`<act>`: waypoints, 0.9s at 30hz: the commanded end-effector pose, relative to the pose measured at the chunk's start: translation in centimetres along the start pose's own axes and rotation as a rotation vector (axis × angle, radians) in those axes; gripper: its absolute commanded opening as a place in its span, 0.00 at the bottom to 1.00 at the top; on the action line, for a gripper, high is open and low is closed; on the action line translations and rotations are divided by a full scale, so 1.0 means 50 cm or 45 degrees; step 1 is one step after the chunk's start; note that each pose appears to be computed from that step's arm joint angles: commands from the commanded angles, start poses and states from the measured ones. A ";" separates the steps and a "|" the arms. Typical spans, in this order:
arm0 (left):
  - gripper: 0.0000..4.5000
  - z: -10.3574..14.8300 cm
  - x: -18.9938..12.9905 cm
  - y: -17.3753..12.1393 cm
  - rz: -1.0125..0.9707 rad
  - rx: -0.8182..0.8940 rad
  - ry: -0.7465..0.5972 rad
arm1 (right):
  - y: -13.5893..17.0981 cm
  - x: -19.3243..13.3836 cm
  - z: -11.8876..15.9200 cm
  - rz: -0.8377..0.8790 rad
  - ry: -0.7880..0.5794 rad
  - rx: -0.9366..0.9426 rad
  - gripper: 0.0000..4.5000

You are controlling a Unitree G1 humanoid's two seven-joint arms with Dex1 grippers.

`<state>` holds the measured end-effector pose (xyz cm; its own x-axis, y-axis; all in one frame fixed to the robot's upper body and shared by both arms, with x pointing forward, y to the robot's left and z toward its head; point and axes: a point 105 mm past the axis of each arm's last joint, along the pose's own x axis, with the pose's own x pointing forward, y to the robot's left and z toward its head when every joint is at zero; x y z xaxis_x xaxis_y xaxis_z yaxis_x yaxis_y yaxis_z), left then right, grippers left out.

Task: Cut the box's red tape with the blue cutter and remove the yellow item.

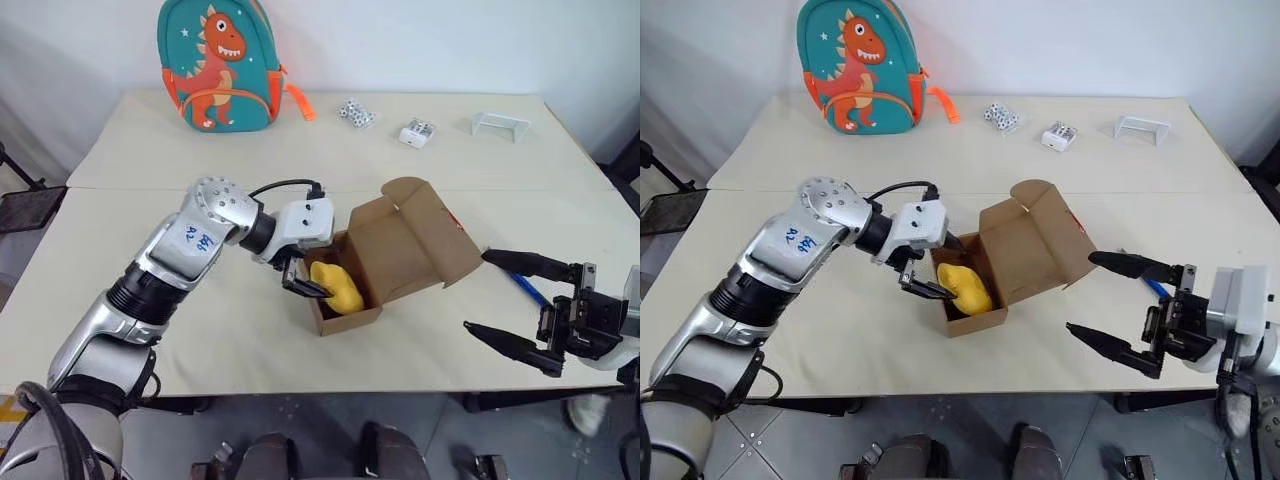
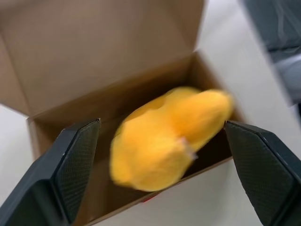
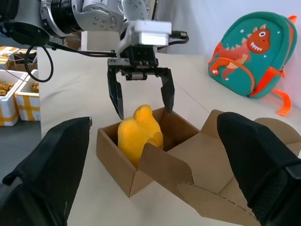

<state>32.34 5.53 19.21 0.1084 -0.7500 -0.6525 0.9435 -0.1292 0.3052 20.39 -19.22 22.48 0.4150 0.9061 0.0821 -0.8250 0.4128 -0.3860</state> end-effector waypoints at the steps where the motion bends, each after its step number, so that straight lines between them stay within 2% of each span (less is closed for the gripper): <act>1: 0.99 0.008 0.005 0.009 0.002 0.065 0.028 | 0.005 0.005 0.018 -0.007 -0.018 -0.061 1.00; 4: 0.86 -0.002 0.016 0.011 -0.006 0.075 0.059 | 0.008 0.005 0.018 -0.022 -0.017 -0.056 1.00; 7: 0.65 0.001 0.024 0.013 -0.010 0.075 0.044 | 0.007 0.005 0.018 -0.040 -0.019 -0.050 1.00; 13: 0.25 0.022 0.021 0.008 -0.040 0.053 -0.053 | 0.005 0.006 0.013 -0.048 -0.016 -0.043 1.00; 17: 0.02 0.047 0.009 0.014 -0.015 0.014 -0.192 | 0.002 0.008 0.009 -0.050 -0.019 -0.039 1.00; 21: 0.00 0.096 -0.042 0.033 0.027 -0.083 -0.534 | -0.002 0.012 0.004 -0.049 -0.037 -0.024 1.00; 23: 0.00 0.103 -0.081 0.046 0.076 -0.148 -0.677 | -0.003 0.017 0.002 -0.042 -0.055 -0.015 1.00; 27: 0.00 0.068 -0.164 0.047 0.207 -0.239 -0.822 | -0.004 0.031 0.000 -0.013 -0.095 -0.012 1.00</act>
<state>32.91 6.91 26.49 0.0641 -0.9898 -0.1275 0.9790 0.0375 0.2005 21.33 -18.35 22.20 0.4212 0.8973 0.1319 -0.8223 0.4391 -0.3619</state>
